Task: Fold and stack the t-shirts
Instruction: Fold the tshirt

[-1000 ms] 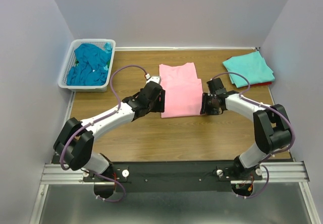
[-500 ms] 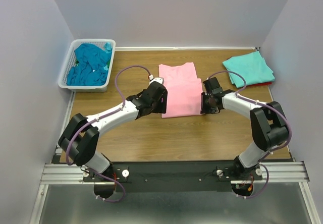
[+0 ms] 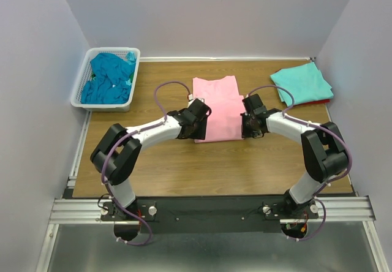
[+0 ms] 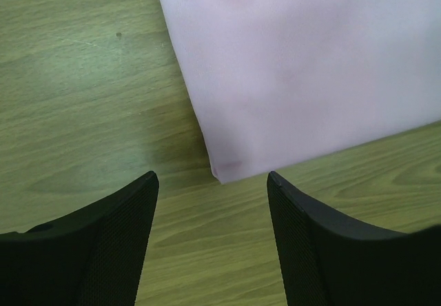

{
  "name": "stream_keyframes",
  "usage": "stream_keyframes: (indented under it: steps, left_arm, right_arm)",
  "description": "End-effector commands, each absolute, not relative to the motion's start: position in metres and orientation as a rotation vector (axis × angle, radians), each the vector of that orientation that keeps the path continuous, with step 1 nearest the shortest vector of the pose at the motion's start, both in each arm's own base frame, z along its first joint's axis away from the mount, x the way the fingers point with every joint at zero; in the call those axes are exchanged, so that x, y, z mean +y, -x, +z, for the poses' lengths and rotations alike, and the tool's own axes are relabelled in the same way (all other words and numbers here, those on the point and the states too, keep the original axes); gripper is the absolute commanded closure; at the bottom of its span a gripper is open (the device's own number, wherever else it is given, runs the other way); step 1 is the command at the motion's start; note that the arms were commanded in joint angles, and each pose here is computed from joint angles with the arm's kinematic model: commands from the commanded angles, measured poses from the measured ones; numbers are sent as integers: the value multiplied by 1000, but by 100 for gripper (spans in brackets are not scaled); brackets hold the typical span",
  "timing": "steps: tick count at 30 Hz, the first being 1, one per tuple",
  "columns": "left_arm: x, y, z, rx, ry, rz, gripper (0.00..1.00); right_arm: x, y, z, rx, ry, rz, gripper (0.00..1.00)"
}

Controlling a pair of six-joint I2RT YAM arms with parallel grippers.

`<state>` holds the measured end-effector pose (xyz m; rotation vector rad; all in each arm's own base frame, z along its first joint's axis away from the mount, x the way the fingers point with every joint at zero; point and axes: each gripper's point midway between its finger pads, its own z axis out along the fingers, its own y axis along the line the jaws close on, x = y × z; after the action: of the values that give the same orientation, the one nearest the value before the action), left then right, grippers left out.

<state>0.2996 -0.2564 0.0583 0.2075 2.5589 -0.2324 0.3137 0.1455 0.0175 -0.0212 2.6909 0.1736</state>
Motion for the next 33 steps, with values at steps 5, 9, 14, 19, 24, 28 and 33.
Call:
stream_keyframes:
  steps: [5,9,14,19,24,28,33]
  left_arm:
    - [-259,-298,33,2651,-220,-157,44]
    - [-259,-298,24,2678,-236,-130,48]
    - [-258,-294,13,2711,-246,-115,50]
    - [-253,-285,-2,2768,-261,-84,58]
    - [-249,-279,-6,2791,-267,-67,79]
    - [-244,-272,-5,2804,-271,-65,100]
    - [-225,-248,16,2790,-264,-84,100]
  right_arm:
    - [139,-286,-5,2803,85,91,96]
    - [137,-285,-5,2803,88,81,96]
    - [136,-284,-5,2800,87,76,96]
    - [136,-286,-3,2794,86,73,96]
    - [138,-290,1,2781,93,84,96]
    - [143,-288,8,2773,114,126,99]
    - [147,-255,26,2818,173,169,99]
